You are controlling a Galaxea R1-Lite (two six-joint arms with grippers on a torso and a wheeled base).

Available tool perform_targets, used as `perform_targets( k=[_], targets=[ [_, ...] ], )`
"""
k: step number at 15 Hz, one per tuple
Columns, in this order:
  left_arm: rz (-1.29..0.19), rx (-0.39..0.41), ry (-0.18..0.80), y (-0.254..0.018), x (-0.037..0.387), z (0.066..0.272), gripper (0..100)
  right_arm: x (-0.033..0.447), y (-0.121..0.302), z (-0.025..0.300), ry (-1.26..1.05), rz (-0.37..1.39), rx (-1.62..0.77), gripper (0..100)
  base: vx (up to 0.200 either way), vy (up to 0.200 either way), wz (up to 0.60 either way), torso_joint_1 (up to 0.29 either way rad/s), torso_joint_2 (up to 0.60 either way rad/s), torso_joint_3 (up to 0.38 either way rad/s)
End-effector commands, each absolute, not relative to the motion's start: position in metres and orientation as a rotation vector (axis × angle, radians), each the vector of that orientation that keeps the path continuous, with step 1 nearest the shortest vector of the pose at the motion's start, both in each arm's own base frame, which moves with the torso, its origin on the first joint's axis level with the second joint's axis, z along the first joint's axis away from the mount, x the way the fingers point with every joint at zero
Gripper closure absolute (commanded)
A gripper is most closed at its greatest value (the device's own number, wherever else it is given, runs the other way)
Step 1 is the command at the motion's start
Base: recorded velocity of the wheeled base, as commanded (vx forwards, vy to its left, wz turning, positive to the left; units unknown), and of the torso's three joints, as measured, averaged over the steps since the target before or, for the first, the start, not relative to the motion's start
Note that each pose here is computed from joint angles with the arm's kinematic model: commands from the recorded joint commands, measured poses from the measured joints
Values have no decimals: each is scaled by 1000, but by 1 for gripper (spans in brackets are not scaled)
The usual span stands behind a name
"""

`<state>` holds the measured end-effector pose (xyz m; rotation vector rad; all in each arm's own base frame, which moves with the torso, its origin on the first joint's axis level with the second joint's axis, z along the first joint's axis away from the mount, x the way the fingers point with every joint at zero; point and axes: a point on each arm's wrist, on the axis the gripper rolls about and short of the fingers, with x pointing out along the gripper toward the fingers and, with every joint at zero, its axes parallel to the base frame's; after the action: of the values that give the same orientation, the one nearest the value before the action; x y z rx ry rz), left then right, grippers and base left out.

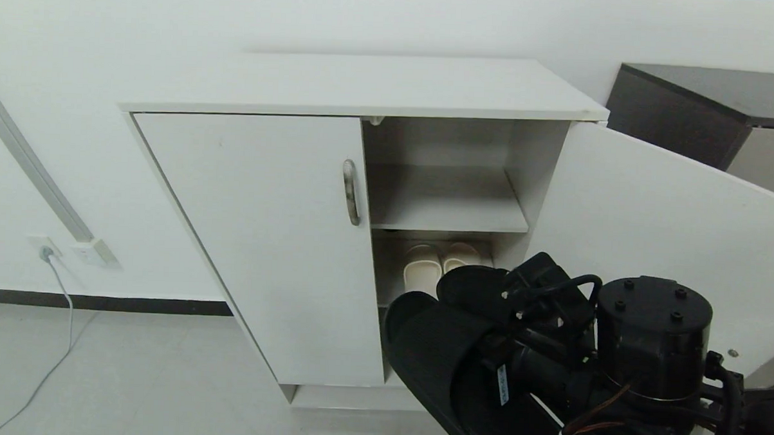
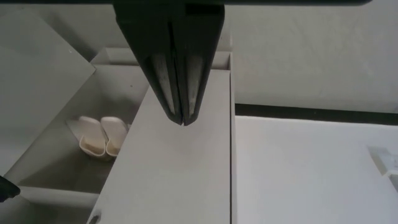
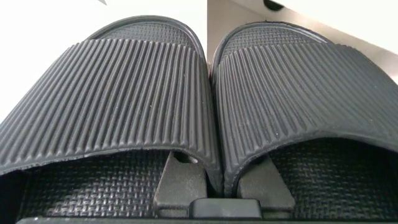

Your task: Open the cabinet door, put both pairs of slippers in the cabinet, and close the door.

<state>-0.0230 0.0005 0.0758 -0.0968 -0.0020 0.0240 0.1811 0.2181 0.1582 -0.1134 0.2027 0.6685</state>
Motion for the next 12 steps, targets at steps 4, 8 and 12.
perform_targets(
  k=[4, 8, 12],
  targets=[
    [24, -97, -3, 0, -23, 76, 100, 182, 218, 157, 205, 668, -116, 100, 0, 0, 0, -71, 460, 378],
    [25, -97, -1, 0, -23, 76, 100, 182, 219, 155, 212, 666, -120, 100, 0, 0, 0, -18, 354, 337],
    [26, -97, -1, 1, -23, 76, 100, 184, 222, 151, 221, 668, -124, 100, 0, 0, 0, 1, 45, 35]
  ],
)
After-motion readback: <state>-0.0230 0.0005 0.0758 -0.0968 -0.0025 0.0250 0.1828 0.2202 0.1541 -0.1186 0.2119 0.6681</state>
